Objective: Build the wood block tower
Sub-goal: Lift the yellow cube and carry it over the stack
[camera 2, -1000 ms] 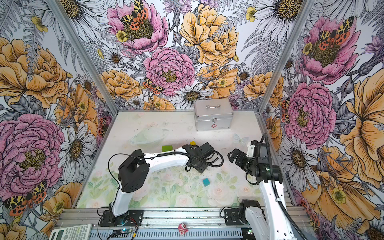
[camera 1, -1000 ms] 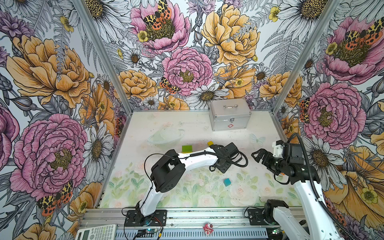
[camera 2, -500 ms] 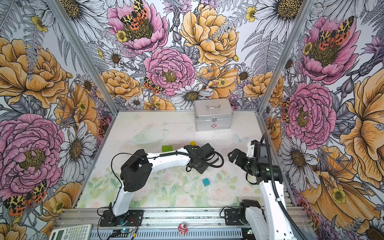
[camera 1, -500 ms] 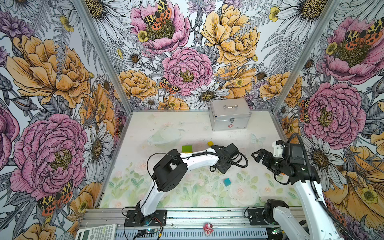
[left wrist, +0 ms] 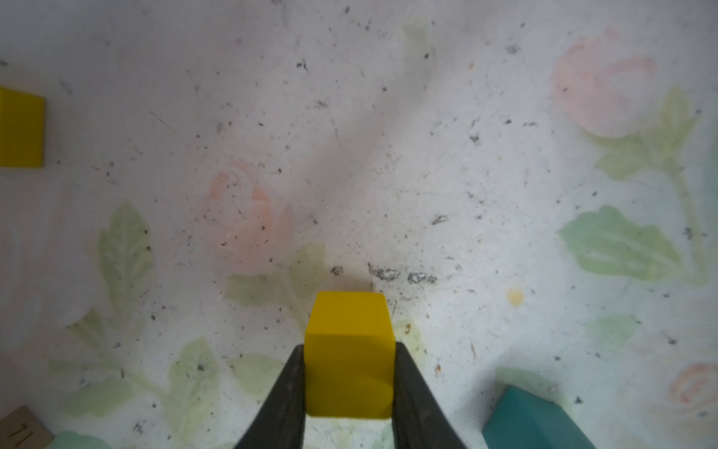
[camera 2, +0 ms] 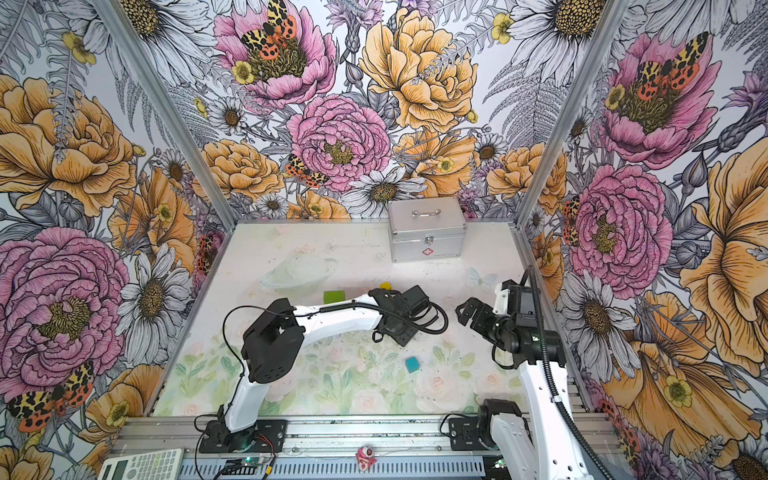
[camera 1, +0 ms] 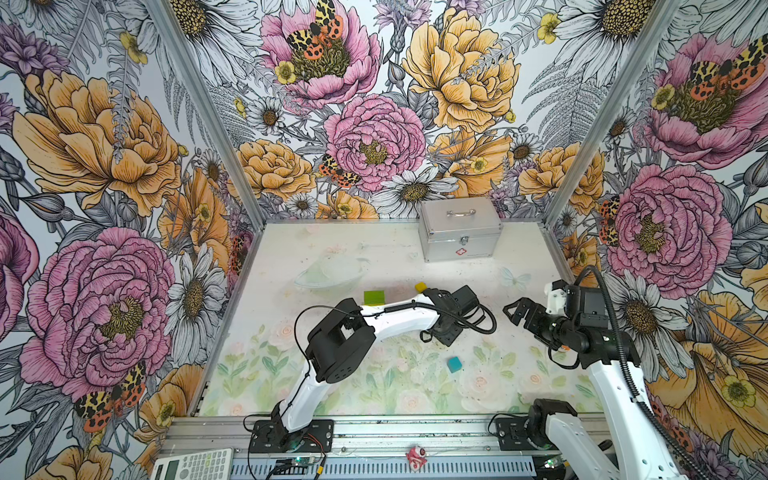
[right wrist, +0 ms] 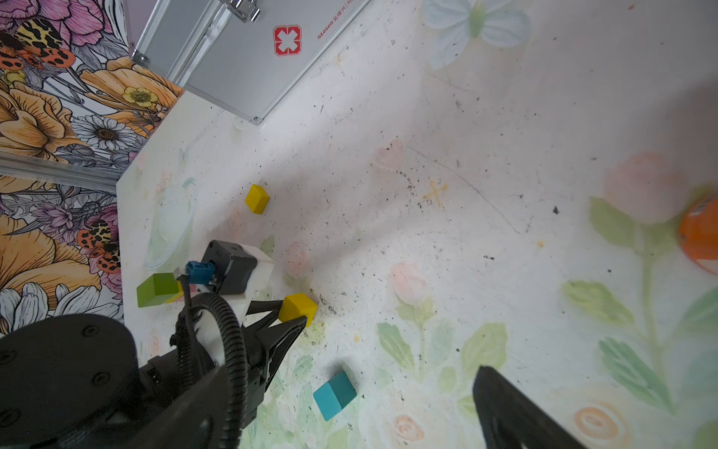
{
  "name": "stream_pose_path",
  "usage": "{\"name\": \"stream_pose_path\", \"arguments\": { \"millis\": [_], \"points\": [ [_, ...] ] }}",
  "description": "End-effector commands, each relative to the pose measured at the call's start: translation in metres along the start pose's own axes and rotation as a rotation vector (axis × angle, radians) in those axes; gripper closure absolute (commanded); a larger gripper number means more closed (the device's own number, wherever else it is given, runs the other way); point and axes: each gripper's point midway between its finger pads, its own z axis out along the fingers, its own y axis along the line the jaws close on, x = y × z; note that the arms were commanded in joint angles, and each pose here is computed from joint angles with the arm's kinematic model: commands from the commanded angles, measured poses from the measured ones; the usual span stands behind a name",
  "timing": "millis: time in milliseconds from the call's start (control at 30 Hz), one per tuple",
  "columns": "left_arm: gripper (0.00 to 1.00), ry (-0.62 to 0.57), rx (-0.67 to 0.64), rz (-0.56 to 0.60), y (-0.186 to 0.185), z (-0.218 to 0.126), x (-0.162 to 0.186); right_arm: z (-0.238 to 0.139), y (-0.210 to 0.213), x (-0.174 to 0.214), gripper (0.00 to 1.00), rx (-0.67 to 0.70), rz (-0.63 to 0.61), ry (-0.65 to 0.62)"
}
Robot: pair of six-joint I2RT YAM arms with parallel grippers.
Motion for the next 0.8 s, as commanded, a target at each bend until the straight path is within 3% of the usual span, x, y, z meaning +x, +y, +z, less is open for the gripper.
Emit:
{"name": "stream_pose_path", "arguments": {
  "millis": [0,467,767],
  "points": [
    [0.68,-0.064,-0.044,-0.039,0.018,-0.04,-0.019,-0.001,0.002,-0.003,0.0,-0.008,-0.004,-0.008],
    [0.68,-0.233,-0.144,-0.221,0.09,-0.156,-0.02,0.006,0.023,-0.012,0.0,-0.105,0.003,0.002],
    [0.68,-0.205,-0.2,-0.473,0.157,-0.17,0.022,0.023,0.042,-0.015,0.0,-0.122,-0.037,0.028]
  ]
}}
